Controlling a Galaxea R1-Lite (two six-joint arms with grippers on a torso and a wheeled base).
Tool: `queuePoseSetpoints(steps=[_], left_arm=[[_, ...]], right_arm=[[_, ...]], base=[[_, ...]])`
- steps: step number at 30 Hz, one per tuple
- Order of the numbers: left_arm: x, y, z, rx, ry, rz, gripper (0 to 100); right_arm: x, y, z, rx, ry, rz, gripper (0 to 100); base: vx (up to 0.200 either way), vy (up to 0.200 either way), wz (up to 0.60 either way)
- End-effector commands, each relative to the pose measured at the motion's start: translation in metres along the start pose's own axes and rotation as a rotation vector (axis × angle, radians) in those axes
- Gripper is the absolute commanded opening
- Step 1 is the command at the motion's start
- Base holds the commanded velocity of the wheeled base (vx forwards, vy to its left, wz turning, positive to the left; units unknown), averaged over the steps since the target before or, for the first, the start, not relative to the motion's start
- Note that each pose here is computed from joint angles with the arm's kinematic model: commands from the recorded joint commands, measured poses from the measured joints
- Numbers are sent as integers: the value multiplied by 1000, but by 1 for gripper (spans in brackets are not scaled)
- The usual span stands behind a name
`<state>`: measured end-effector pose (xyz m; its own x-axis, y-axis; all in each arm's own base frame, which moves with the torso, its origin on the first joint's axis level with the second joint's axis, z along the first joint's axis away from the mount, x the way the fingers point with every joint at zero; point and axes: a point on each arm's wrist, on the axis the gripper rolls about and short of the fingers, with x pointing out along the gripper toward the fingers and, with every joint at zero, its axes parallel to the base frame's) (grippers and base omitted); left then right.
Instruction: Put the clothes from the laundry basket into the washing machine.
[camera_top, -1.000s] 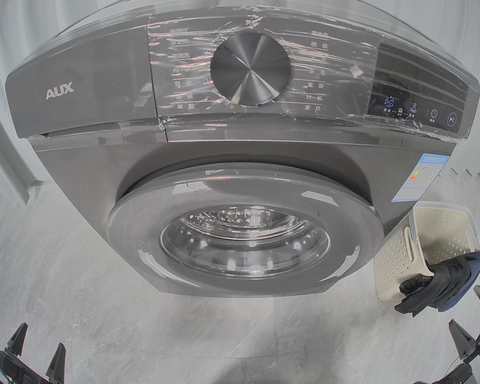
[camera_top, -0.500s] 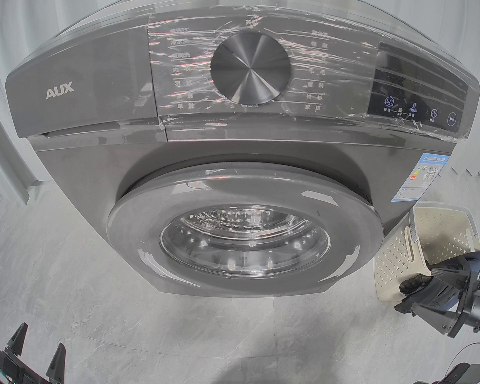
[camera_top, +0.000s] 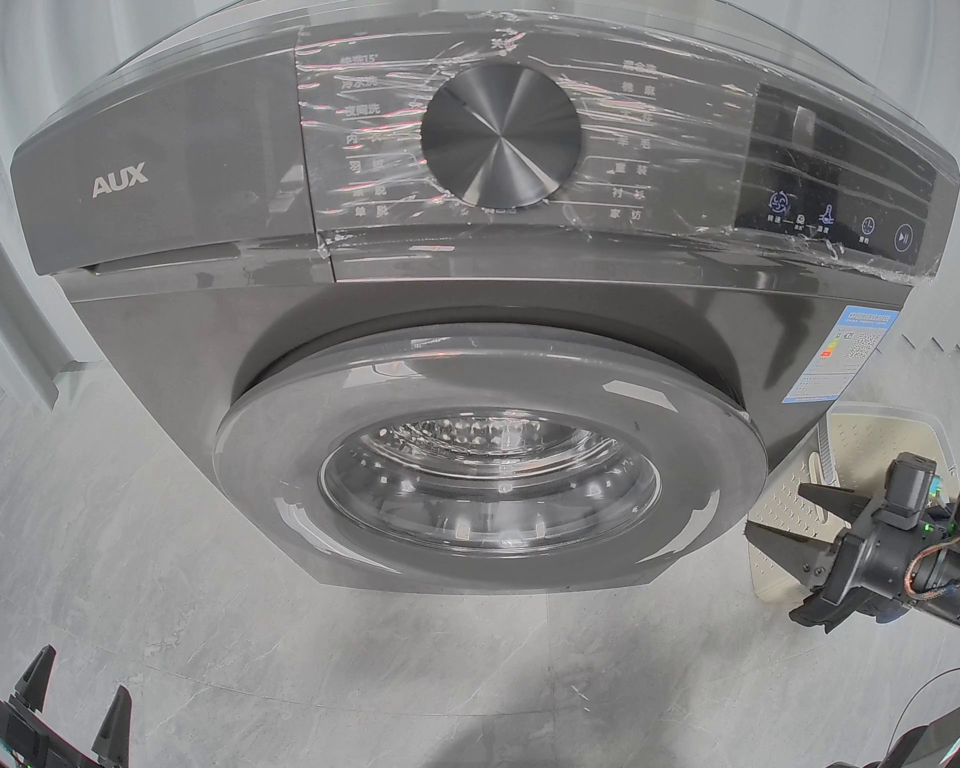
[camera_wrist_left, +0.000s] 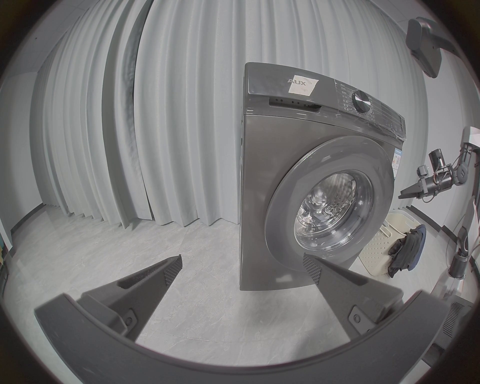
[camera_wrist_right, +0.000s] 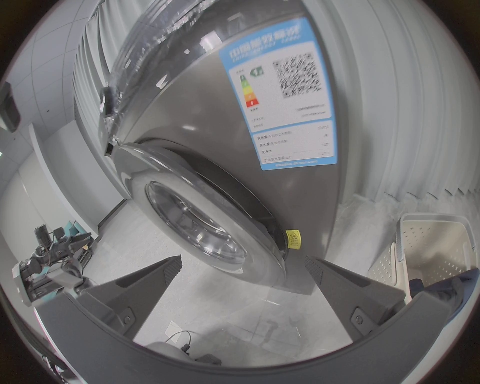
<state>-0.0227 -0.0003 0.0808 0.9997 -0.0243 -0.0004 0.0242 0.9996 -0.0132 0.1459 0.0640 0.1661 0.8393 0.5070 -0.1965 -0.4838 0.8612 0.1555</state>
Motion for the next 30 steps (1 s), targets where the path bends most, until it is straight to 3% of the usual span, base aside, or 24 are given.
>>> queuePoseSetpoints(steps=[1,6,10,20,30], left_arm=[[0,0,-5,-1,1,0,100],[0,0,-5,-1,1,0,100],[0,0,-5,-1,1,0,100],[0,0,-5,-1,1,0,100],[0,0,-5,-1,1,0,100]], right_arm=[[37,7,-11,25,64,17,100],[41,8,-2,16,-2,29,100],[42,9,0,13,-7,35,100],[29,16,-27,2,96,101,100],[18,15,-26,-21,74,106,100]], base=[[0,0,0],[0,0,0],[0,0,0],[0,0,0],[0,0,0]])
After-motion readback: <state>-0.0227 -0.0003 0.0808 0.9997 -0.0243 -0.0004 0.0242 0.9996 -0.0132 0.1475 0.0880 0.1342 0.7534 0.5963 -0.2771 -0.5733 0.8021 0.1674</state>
